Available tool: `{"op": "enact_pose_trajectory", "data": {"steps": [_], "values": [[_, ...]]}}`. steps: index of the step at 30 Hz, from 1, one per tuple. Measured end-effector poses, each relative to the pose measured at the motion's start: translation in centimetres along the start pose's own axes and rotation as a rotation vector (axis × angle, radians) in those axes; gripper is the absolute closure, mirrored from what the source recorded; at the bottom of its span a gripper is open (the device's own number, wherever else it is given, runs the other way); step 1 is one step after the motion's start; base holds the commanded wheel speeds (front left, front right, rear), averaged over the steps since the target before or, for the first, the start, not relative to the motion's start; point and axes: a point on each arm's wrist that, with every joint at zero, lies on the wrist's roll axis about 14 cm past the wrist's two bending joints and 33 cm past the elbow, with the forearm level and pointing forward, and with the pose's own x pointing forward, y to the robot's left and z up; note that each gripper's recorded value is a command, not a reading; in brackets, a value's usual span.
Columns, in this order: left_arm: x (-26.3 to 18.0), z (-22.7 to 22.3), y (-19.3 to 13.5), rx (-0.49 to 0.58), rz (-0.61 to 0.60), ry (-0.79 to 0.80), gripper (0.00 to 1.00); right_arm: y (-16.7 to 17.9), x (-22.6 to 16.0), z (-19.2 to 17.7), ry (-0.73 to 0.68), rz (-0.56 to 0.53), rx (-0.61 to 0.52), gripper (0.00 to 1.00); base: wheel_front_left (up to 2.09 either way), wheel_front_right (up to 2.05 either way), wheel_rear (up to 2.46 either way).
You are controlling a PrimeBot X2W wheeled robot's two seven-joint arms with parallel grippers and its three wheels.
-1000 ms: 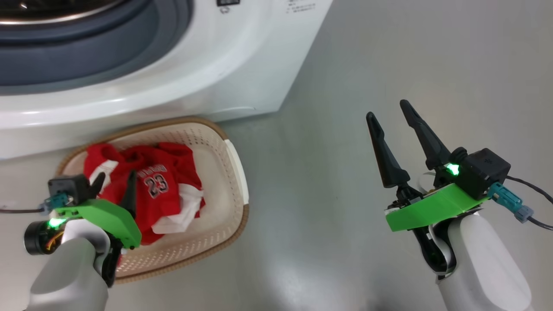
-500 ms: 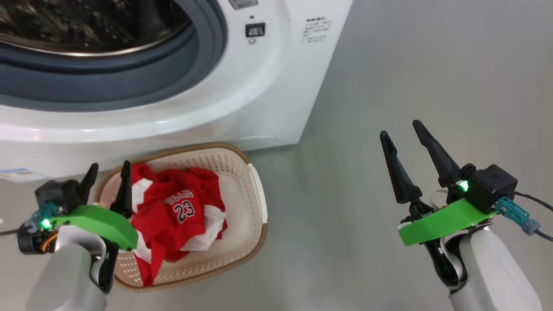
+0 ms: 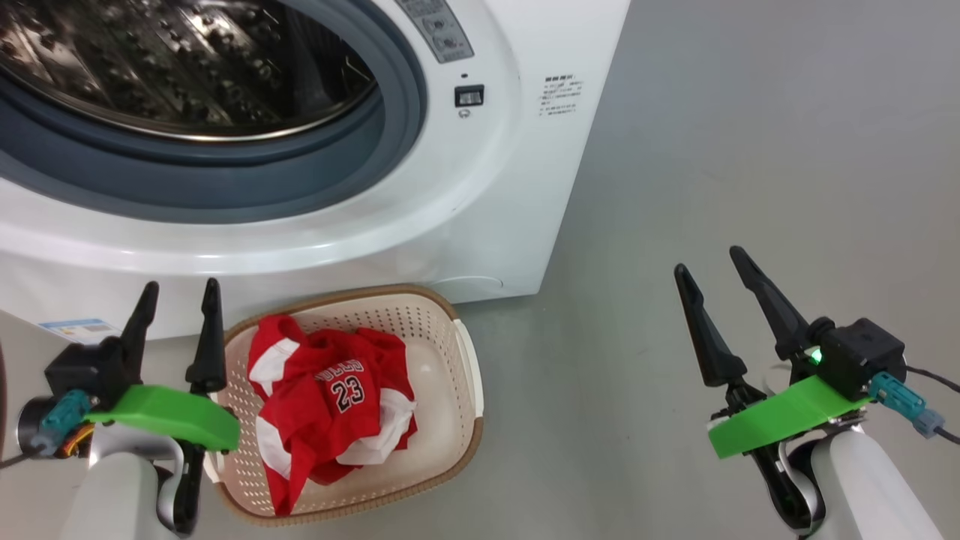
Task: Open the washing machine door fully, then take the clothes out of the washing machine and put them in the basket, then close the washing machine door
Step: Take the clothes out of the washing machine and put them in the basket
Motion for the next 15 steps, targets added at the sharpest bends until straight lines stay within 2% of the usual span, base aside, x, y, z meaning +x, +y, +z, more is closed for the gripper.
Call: {"op": "enact_pose_trajectory", "data": {"steps": [15], "values": [[-3.7,4.7,0.0,0.02,0.031,-0.165,0.0,-0.3,-1.8,1.4,-0.026,-0.017,-0.008,0.0,0.0,0.0,0.0]]}}
